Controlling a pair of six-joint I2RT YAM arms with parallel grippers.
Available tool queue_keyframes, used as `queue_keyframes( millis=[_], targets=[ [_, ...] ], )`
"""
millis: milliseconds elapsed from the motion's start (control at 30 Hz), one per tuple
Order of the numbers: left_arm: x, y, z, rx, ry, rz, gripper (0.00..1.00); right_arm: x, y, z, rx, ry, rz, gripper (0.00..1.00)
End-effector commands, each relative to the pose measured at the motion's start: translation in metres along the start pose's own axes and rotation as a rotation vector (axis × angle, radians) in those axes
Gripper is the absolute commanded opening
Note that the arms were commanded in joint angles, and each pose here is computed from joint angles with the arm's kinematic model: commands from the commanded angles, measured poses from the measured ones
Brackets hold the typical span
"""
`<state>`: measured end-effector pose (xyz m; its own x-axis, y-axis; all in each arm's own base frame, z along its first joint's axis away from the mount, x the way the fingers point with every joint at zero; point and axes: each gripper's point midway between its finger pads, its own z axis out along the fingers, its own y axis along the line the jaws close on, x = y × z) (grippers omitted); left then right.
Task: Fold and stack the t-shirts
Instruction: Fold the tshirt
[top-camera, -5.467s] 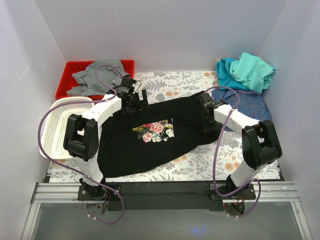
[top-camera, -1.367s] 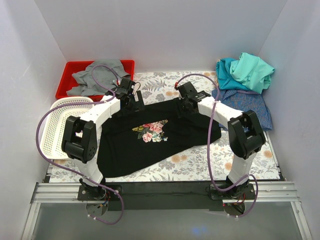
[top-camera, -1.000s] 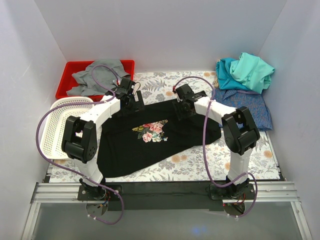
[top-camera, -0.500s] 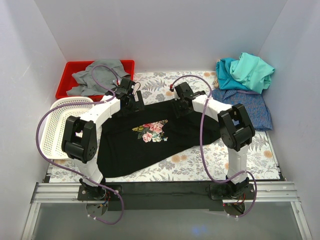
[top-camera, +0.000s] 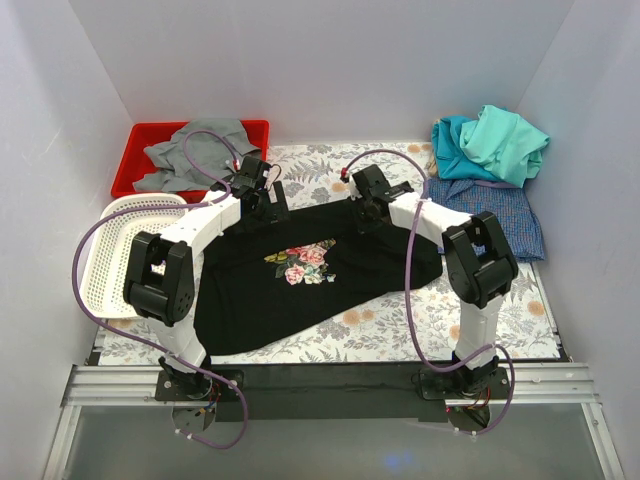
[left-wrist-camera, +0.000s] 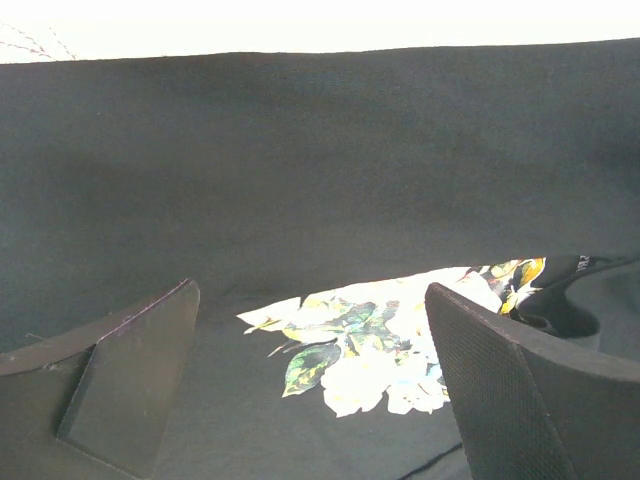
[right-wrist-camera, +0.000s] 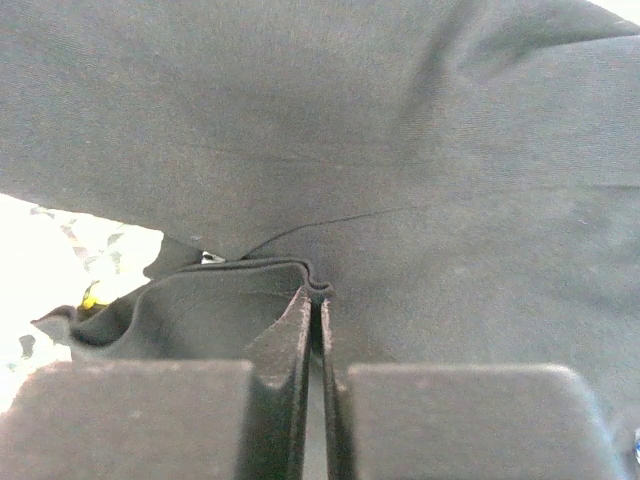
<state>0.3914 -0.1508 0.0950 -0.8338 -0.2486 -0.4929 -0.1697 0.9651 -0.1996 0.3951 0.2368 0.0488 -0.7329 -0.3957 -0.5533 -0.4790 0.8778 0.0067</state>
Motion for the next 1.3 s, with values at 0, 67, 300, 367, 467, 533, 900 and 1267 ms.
queue_keyframes(
  millis=[0, 67, 300, 367, 467, 533, 900, 1267],
  targets=[
    [-0.011, -0.003, -0.004, 0.015, -0.031, -0.010, 0.96, -0.024, -0.006, -0.027, 0.018, -0.105, -0.003, 0.05],
    [-0.010, -0.004, -0.004, 0.021, -0.027, -0.007, 0.96, -0.027, -0.009, -0.036, 0.039, -0.125, 0.004, 0.01],
    [-0.009, -0.005, -0.002, 0.029, -0.019, -0.004, 0.96, -0.028, -0.014, -0.057, 0.062, -0.162, 0.007, 0.01],
    [-0.008, -0.006, -0.001, 0.032, -0.013, -0.002, 0.96, -0.024, -0.013, -0.051, 0.057, -0.142, 0.003, 0.09],
    [-0.006, -0.007, 0.002, 0.037, -0.003, 0.001, 0.96, -0.019, -0.007, -0.042, 0.026, -0.116, 0.000, 0.15],
    [-0.006, -0.008, 0.001, 0.037, -0.001, 0.005, 0.96, -0.017, -0.005, -0.038, 0.011, -0.106, -0.001, 0.16],
    [-0.005, -0.005, 0.003, 0.028, 0.002, 0.011, 0.96, -0.017, -0.013, -0.038, 0.062, -0.103, 0.012, 0.01],
    [-0.005, -0.005, 0.006, 0.023, 0.004, 0.016, 0.96, -0.066, -0.052, -0.134, 0.276, -0.326, 0.041, 0.01]
  ],
)
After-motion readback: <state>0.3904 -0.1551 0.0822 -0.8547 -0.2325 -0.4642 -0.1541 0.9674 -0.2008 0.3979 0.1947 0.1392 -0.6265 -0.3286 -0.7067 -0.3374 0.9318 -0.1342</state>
